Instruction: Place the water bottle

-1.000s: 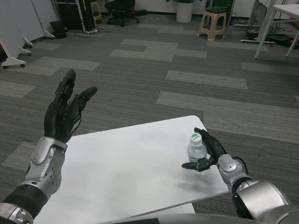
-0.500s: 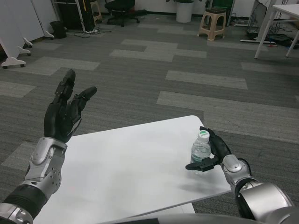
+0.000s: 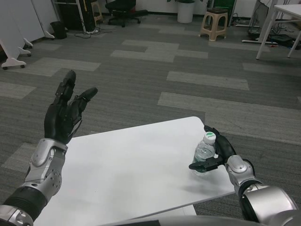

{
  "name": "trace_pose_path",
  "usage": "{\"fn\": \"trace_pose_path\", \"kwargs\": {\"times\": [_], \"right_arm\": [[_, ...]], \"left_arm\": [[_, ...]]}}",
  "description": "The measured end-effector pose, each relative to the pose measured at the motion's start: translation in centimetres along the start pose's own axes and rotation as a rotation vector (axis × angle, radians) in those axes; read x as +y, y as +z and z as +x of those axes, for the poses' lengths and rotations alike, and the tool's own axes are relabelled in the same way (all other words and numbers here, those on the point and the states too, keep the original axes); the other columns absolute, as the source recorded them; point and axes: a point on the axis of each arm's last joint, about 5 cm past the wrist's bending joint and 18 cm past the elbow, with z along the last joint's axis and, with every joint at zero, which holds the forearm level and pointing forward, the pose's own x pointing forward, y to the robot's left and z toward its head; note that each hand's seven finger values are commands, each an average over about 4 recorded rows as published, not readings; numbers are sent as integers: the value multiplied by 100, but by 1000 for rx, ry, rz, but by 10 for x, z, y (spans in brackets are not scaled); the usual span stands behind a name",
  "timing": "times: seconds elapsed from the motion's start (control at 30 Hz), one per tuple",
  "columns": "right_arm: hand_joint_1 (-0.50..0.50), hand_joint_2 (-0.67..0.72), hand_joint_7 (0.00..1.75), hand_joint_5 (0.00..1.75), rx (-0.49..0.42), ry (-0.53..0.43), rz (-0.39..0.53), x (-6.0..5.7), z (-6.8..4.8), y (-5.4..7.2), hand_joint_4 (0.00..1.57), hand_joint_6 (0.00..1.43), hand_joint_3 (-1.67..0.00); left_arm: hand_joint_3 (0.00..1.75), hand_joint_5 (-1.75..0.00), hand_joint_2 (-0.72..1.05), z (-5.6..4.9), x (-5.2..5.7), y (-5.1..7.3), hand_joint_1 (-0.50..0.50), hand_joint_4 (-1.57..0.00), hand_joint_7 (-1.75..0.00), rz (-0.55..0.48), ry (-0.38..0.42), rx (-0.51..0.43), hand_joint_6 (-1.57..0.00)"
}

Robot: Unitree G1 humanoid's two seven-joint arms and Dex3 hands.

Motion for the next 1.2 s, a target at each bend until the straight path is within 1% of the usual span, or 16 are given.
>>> {"fn": "trace_pose_path", "kwargs": {"times": [0.07,0.17,0.23,0.3,0.4,0.47,0.53,0.6,0.7,0.87,0.9,0.97,1.1,1.2], "right_arm": [[-25,0,0,0,-5,7,2,0,0,1,0,0,-24],[-25,1,0,0,-13,16,9,-1,1,2,0,0,-24],[-25,3,0,0,-21,21,13,-2,1,3,0,0,-24],[-24,1,0,0,-33,24,16,-4,2,5,0,0,-24],[-21,0,0,0,-46,19,20,-9,2,6,0,0,-24],[-21,1,0,0,-54,19,22,-12,1,7,0,0,-24],[-21,-2,0,0,-61,20,26,-15,1,7,0,0,-24],[-21,-3,0,0,-63,17,30,-17,0,7,0,0,-24],[-22,-3,0,0,-62,9,35,-22,-2,5,1,0,-24],[-21,-3,0,0,-75,-1,48,-29,-8,2,1,0,-24],[-21,-3,0,0,-85,-4,53,-31,-8,3,1,0,-24],[-23,-3,0,0,-107,-10,63,-37,-11,4,1,0,-24],[-23,-3,0,0,-131,-1,75,-51,-16,5,3,0,-24],[-28,-3,0,0,-147,18,77,-60,-21,6,1,0,-24]], "left_arm": [[35,-92,105,0,0,0,-50,0,0,0,0,0,0],[35,-87,105,0,0,0,-50,0,0,0,0,0,0],[35,-87,105,0,0,0,-50,0,0,0,0,0,0],[35,-92,105,0,0,0,-50,0,0,0,0,0,0],[35,-92,105,0,0,0,-49,0,0,0,1,0,0],[35,-87,105,0,0,0,-49,0,0,0,1,0,0],[35,-87,105,0,0,0,-50,0,0,0,1,0,0],[35,-92,105,0,0,0,-50,0,0,0,1,0,0],[35,-92,105,0,0,0,-50,0,0,-1,2,-1,0],[35,-90,105,0,0,0,-50,0,0,-1,3,-1,0],[35,-92,105,0,1,0,-50,0,0,-1,3,-1,0],[35,-92,105,0,1,0,-50,0,0,-1,3,-1,0],[35,-92,105,1,1,0,-50,0,0,-1,3,-2,0],[35,-92,105,1,1,1,-50,0,0,0,2,-2,0]]}}
